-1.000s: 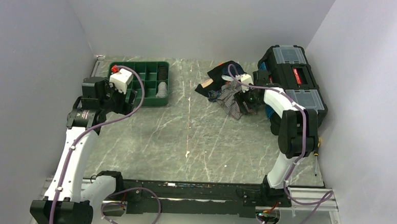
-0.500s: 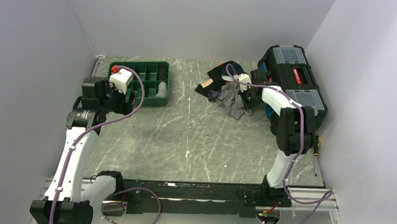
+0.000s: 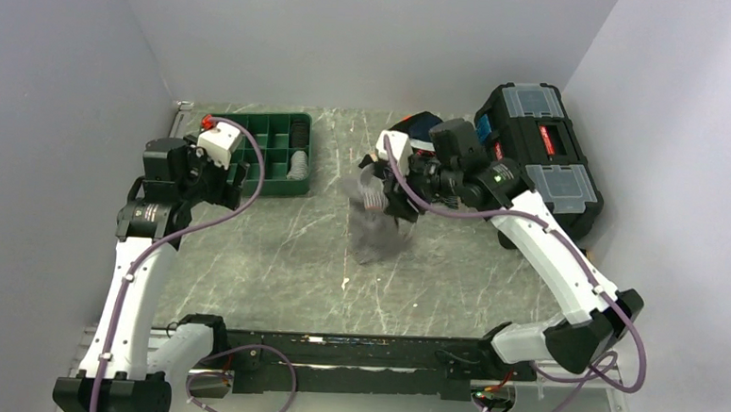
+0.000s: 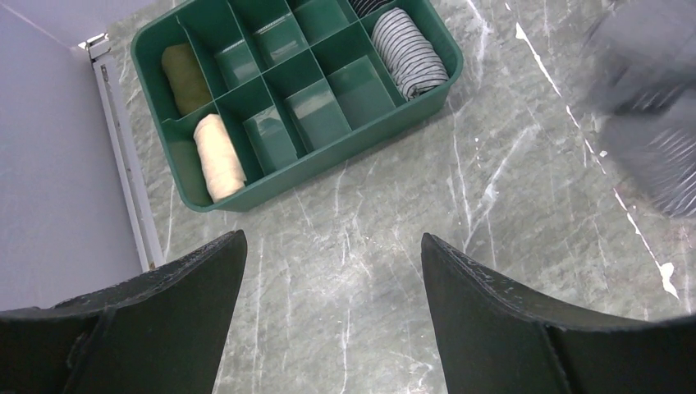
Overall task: Roll the underwear
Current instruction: Move the underwear to the center of the board.
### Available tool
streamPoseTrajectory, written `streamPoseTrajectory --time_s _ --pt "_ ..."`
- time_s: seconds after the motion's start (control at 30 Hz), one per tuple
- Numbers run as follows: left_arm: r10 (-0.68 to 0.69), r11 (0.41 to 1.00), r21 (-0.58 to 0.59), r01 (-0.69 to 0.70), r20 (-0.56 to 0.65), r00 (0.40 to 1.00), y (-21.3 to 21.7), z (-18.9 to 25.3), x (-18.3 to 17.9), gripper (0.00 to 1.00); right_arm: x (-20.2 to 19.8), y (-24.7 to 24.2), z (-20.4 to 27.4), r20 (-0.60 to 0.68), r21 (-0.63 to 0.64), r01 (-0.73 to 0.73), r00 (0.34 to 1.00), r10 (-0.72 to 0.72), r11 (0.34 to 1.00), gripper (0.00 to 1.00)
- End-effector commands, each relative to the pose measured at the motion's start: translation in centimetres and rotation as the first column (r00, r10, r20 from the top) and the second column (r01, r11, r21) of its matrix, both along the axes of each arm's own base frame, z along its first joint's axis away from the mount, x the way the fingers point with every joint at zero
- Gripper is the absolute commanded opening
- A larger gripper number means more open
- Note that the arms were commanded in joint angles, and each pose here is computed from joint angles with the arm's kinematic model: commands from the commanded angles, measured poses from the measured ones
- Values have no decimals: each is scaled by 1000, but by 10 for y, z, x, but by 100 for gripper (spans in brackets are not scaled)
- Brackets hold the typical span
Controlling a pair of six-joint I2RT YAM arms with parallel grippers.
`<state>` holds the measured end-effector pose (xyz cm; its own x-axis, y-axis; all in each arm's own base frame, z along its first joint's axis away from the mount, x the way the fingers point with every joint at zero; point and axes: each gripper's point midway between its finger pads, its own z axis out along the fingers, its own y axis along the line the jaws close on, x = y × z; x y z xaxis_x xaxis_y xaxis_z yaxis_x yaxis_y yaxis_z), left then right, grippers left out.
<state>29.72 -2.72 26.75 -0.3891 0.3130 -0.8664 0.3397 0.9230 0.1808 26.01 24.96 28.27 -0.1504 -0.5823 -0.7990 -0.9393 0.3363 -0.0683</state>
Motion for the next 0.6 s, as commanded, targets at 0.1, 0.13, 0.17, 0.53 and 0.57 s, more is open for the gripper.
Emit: streamPoseTrajectory --time_s 0.1,0.13,0.17,0.53,0.57 --pt "-133 991 -25 135 44 990 -21 -1 -4 84 -14 -27 -46 -13 -101 45 999 -47 994 87" --pt "-163 986 -37 164 36 986 -26 -6 -5 84 -13 -29 -55 -19 -113 49 998 -52 992 89" --pt "-196 979 -48 197 27 980 -32 -11 -7 85 -15 -30 -68 -38 -129 49 998 -55 990 90" --pt "-338 941 -30 337 -50 940 -66 -63 3 96 -53 -4 -125 -194 -45 -117 975 107 992 88" --pt "-317 948 -37 315 -76 945 -63 -66 7 95 -54 -1 -128 -178 -58 -122 978 110 991 88"
